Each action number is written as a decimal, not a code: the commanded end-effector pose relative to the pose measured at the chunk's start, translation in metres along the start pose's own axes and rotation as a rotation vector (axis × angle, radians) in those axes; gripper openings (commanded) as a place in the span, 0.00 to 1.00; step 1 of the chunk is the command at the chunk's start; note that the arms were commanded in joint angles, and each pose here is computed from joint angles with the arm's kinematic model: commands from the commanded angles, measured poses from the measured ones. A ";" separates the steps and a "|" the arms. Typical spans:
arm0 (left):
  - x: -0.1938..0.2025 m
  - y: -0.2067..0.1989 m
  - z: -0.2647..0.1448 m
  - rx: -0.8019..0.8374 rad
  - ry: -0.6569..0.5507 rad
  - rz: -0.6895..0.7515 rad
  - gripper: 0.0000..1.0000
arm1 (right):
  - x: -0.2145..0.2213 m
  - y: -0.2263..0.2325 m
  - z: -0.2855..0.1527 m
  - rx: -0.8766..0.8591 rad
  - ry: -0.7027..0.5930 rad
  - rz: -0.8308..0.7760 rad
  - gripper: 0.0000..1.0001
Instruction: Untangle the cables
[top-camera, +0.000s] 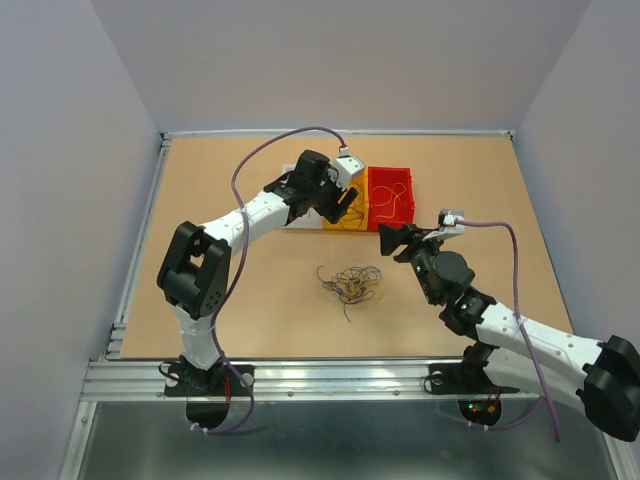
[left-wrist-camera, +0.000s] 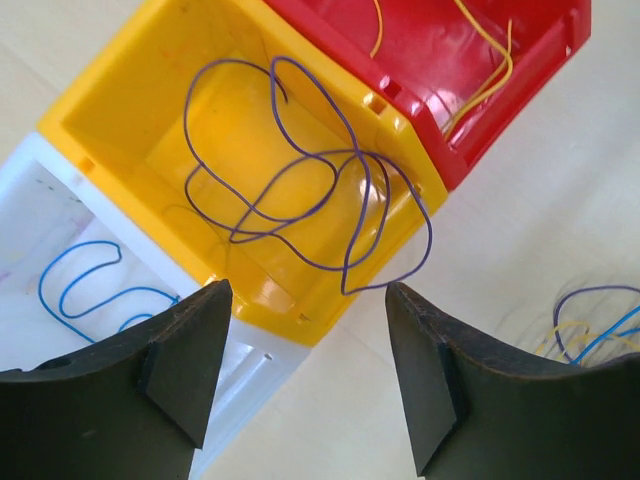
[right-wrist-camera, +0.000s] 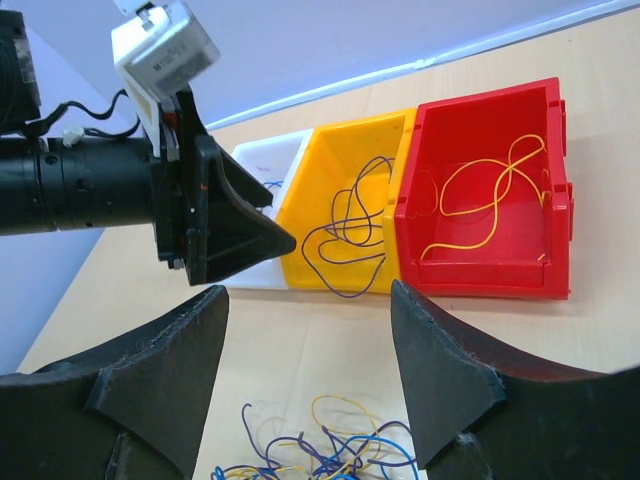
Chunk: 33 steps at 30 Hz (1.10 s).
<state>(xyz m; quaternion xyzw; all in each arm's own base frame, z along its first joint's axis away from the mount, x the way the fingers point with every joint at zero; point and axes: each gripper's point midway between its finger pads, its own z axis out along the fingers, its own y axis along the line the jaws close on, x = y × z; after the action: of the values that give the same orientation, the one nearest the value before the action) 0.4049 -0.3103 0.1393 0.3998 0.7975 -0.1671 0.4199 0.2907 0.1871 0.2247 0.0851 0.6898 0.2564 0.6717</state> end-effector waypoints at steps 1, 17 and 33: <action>0.000 -0.005 0.002 0.027 0.001 0.039 0.67 | -0.025 0.008 0.003 0.002 -0.066 0.042 0.71; -0.006 -0.001 0.037 0.047 -0.032 0.044 0.00 | -0.028 0.008 0.000 0.000 -0.072 0.045 0.71; 0.007 0.052 0.089 -0.197 0.042 0.085 0.00 | -0.022 0.008 0.004 0.006 -0.056 0.034 0.71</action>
<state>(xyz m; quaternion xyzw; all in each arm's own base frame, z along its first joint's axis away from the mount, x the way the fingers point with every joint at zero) 0.4856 -0.3300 0.0964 0.3922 0.7960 -0.0863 0.4529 0.2903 0.1859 0.2248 0.0860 0.6903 0.2548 0.6717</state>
